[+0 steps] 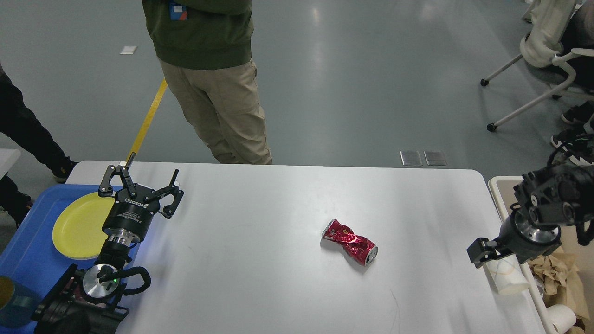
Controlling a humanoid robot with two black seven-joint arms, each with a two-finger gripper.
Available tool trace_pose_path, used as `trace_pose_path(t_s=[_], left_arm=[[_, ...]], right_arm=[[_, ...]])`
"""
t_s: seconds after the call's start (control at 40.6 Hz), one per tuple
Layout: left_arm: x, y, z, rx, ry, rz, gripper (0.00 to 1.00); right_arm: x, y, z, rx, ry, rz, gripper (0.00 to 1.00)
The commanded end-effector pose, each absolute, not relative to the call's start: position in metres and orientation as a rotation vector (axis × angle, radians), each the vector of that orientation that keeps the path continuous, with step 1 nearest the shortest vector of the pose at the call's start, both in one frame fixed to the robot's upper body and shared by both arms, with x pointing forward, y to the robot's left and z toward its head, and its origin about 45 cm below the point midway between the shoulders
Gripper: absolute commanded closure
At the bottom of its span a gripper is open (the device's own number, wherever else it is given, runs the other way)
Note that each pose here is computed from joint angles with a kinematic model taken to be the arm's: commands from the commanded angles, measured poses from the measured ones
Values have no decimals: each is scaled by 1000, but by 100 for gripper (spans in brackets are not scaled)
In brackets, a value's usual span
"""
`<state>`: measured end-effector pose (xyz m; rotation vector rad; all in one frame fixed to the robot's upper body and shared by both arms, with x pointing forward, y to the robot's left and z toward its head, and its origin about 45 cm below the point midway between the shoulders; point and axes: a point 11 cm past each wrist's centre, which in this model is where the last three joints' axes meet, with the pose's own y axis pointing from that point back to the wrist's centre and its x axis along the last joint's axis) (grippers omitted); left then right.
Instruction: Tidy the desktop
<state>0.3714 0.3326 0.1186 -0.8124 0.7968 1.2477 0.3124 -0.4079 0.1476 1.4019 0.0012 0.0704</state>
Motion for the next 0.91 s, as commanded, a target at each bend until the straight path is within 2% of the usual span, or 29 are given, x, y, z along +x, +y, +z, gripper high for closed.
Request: trace_pose_path(t_s=[0.0, 0.197, 0.419, 0.887], left_arm=[[372, 333, 119, -813, 796, 1247, 4], [372, 333, 119, -812, 795, 1248, 4], [372, 333, 119, -813, 796, 1247, 4], [372, 333, 119, -812, 795, 1248, 4]], right_arm=[[306, -431, 133, 1383, -54, 70, 5], [300, -455, 110, 1339, -79, 88, 5], [308, -436, 105, 1505, -121, 111, 5], [304, -462, 80, 1432, -128, 149, 4]])
